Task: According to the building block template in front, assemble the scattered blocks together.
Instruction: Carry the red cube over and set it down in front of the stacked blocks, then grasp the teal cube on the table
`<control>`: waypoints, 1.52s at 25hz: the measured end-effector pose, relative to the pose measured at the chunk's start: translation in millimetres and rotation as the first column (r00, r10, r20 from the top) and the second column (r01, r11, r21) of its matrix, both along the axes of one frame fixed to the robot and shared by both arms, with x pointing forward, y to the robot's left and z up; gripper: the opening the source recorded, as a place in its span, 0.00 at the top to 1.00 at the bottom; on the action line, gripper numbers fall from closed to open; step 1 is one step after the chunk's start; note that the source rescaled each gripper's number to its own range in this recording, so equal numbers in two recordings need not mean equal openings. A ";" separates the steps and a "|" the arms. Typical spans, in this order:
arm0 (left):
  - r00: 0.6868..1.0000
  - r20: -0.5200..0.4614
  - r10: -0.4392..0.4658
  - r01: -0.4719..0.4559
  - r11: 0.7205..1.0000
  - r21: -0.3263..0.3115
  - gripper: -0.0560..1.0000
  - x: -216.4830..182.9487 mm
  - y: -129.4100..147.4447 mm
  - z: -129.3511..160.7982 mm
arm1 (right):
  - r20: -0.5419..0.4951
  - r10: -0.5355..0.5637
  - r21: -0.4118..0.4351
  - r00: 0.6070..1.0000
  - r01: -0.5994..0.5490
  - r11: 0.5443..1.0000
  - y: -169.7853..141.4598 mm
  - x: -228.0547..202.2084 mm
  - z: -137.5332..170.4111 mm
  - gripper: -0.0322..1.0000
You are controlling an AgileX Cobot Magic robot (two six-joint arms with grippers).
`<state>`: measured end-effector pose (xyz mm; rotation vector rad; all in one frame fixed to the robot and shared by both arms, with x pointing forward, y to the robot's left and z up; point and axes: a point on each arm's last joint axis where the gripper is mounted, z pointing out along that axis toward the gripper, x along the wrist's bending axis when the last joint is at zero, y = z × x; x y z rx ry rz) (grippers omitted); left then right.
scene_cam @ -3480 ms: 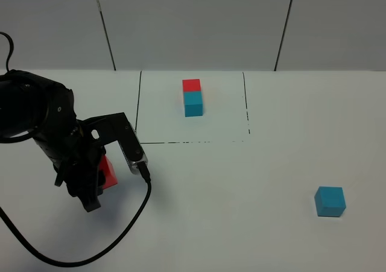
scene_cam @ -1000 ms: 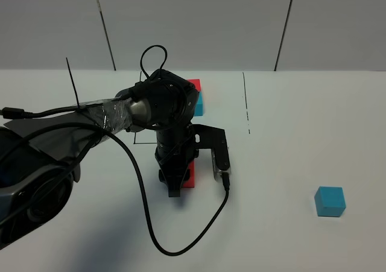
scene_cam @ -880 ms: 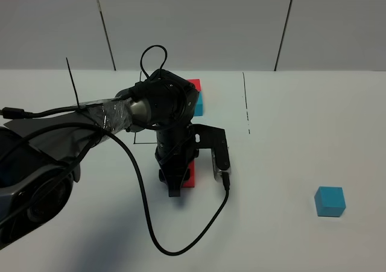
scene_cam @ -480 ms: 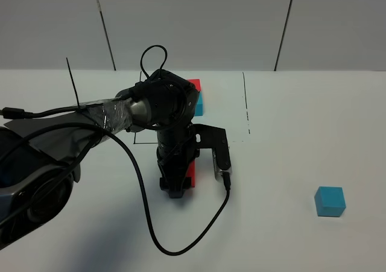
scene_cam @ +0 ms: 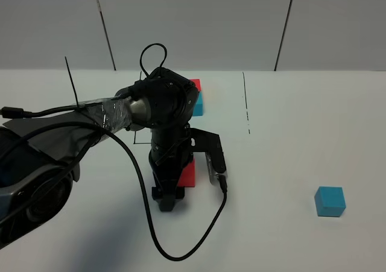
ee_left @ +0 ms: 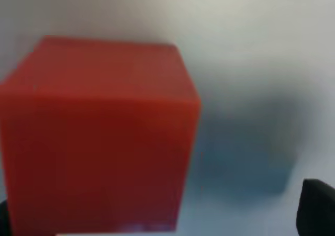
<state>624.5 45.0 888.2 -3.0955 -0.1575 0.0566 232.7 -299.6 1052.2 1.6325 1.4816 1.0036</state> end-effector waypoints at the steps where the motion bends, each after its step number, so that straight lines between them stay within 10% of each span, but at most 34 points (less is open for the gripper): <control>1: 1.000 0.004 0.020 -0.020 1.000 -0.002 0.01 0.0 0.0 2.1 | 0.000 0.000 0.000 1.000 0.000 1.000 0.0 0.0 0.0 0.19; 7: 0.977 0.074 0.201 -0.196 0.979 -0.062 0.12 -0.8 0.9 43.9 | 0.000 0.000 -0.001 1.000 0.000 1.000 0.0 0.0 0.0 0.19; 11: 0.911 0.092 0.401 -0.390 0.913 -0.118 0.24 3.7 12.6 68.8 | 0.000 0.000 -0.001 1.000 0.000 1.000 0.0 0.0 0.0 0.19; 19: 0.620 0.089 0.780 -0.759 0.625 -0.184 0.30 25.3 95.6 107.4 | 0.000 0.000 0.000 1.000 0.000 1.000 0.0 0.0 0.0 0.19; 27: 0.384 0.085 0.919 -0.898 0.394 -0.197 0.30 -24.6 200.7 154.2 | 0.000 0.000 0.000 1.000 0.000 1.000 0.0 0.0 0.0 0.19; 33: 0.141 0.099 0.985 -0.925 0.167 -0.342 0.30 -109.2 260.6 196.6 | 0.000 0.000 0.000 1.000 0.000 1.000 0.0 0.0 0.0 0.19; 38: 0.044 0.118 0.992 -0.855 0.098 -0.509 0.31 -193.6 267.6 218.8 | 0.000 0.000 0.000 1.000 0.000 1.000 0.0 0.0 0.0 0.19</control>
